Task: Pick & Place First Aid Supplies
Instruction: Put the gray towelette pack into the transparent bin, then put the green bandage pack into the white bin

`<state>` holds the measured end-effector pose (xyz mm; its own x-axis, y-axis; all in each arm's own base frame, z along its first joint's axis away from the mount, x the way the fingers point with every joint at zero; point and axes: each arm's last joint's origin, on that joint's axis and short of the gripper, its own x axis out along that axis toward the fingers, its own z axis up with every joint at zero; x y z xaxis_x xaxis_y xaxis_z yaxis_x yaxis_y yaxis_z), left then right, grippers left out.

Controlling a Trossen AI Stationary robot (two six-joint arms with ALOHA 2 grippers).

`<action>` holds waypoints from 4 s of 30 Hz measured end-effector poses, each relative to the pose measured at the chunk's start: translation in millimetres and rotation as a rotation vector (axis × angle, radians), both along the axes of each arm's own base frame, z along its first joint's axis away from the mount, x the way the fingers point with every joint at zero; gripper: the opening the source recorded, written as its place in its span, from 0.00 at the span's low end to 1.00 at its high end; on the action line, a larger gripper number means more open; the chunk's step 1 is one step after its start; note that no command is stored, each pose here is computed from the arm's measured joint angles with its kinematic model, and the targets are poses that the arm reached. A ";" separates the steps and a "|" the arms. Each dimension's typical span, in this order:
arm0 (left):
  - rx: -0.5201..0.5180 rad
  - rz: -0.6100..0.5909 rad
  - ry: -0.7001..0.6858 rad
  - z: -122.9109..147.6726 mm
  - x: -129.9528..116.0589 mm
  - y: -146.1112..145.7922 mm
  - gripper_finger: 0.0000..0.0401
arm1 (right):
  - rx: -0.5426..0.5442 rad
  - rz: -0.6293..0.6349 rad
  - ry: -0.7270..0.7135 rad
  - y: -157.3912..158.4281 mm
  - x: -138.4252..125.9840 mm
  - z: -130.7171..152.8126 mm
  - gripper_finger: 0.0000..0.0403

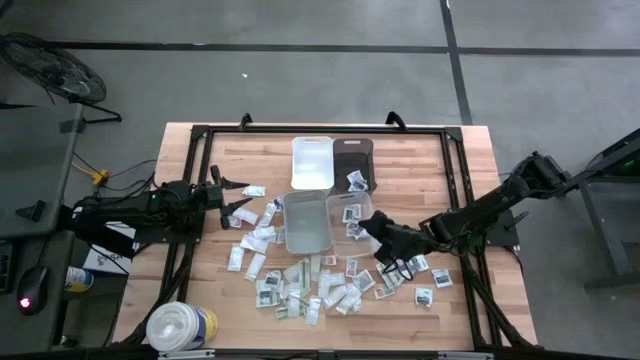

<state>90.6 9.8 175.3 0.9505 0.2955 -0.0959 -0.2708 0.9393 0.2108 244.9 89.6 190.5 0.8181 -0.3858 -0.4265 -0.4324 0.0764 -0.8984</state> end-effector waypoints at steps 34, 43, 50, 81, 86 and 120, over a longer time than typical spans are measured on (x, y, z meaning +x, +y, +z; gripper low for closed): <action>0.000 0.000 0.000 0.1 0.0 0.0 0.47 | 1.477 -1.296 -0.583 -53.5 -59.3 11.8 0.40; 0.000 0.000 0.000 0.1 0.0 0.0 0.47 | 1.787 -1.596 -0.354 -62.4 -65.3 -17.3 0.34; 0.000 0.000 0.000 0.0 0.0 0.0 0.47 | 2.030 -1.536 -0.405 -75.2 -62.7 -42.1 0.38; 0.000 0.000 0.000 0.1 0.0 0.0 0.47 | 1.888 -1.320 -0.263 -107.2 -53.8 -59.8 0.39; 0.000 0.000 -0.001 0.1 0.0 0.0 0.47 | 1.893 -1.316 -0.257 -107.0 -53.5 -59.7 0.39; 0.000 0.000 0.000 0.1 0.0 0.0 0.47 | 1.868 -1.340 -0.283 -110.6 -38.7 -81.2 0.05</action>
<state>90.6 9.8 175.4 0.9506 0.2954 -0.0957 -0.2707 0.9393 0.2107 206.2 -21.0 109.3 0.6101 -0.0285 -0.7918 0.6253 0.6310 0.4591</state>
